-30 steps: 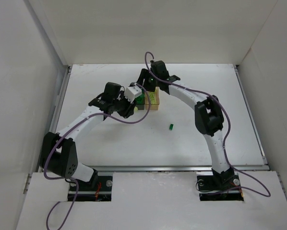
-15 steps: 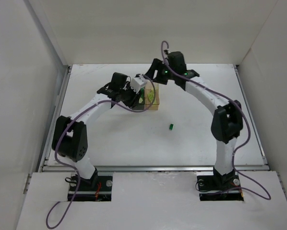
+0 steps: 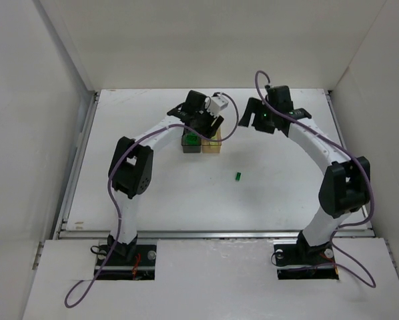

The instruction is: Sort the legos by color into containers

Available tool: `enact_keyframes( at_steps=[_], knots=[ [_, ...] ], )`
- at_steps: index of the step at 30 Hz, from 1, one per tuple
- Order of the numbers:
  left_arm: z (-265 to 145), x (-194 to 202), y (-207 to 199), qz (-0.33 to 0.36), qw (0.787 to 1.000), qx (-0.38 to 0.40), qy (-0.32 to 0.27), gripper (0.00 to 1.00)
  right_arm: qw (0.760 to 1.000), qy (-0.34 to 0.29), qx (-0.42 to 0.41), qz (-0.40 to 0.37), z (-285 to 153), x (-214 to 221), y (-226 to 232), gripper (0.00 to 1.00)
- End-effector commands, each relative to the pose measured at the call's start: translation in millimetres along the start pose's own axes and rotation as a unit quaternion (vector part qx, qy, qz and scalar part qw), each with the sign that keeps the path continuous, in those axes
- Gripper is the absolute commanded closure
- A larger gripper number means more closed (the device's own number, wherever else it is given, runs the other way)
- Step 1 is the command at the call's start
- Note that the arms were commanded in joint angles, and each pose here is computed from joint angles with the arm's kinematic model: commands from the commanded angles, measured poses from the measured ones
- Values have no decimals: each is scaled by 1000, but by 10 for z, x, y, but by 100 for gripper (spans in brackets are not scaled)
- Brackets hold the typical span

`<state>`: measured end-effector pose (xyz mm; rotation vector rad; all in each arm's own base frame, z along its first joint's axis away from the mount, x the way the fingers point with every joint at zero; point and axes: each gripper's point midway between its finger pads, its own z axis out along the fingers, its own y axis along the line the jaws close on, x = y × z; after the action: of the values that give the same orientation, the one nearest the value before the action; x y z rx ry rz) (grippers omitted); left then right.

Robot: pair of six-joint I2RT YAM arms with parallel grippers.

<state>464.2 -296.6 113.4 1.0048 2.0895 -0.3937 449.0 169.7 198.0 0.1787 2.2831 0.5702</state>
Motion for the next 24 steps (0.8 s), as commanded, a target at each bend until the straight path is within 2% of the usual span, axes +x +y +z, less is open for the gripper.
enact_keyframes(
  at_steps=[1, 2, 3, 9, 13, 15, 16, 19, 24],
  knots=[
    [-84, -299, 58, -12, 999, -26, -26, 38, 997, 42, 43, -41, -207, 357, -118, 18],
    [-87, -274, 51, -13, 999, -25, -21, 31, 997, 50, 48, -44, -231, 464, -144, 13],
    [-89, -269, 69, -13, 999, -30, -20, 30, 995, 60, 53, -52, -252, 559, -158, 11],
    [-263, -201, 70, -34, 998, -46, 0, 26, 984, 138, 81, -75, -247, 1286, -236, 11],
    [-704, -272, 157, -79, 993, -84, -19, 26, 982, 164, 69, -69, -149, 1591, -218, 16],
    [-967, -98, 393, -119, 984, -131, -9, 26, 979, 171, 86, -66, -77, 1662, -305, 19],
    [-948, -5, 370, -122, 984, -128, 3, 26, 978, 174, 93, -66, -51, 1684, -341, 20],
    [-1237, 101, 576, -138, 975, -176, 3, 26, 976, 187, 91, -69, 23, 1764, -365, 27],
    [-1555, 358, 648, -147, 965, -218, 13, 26, 971, 207, 82, -83, 163, 1933, -275, 29]
  ],
)
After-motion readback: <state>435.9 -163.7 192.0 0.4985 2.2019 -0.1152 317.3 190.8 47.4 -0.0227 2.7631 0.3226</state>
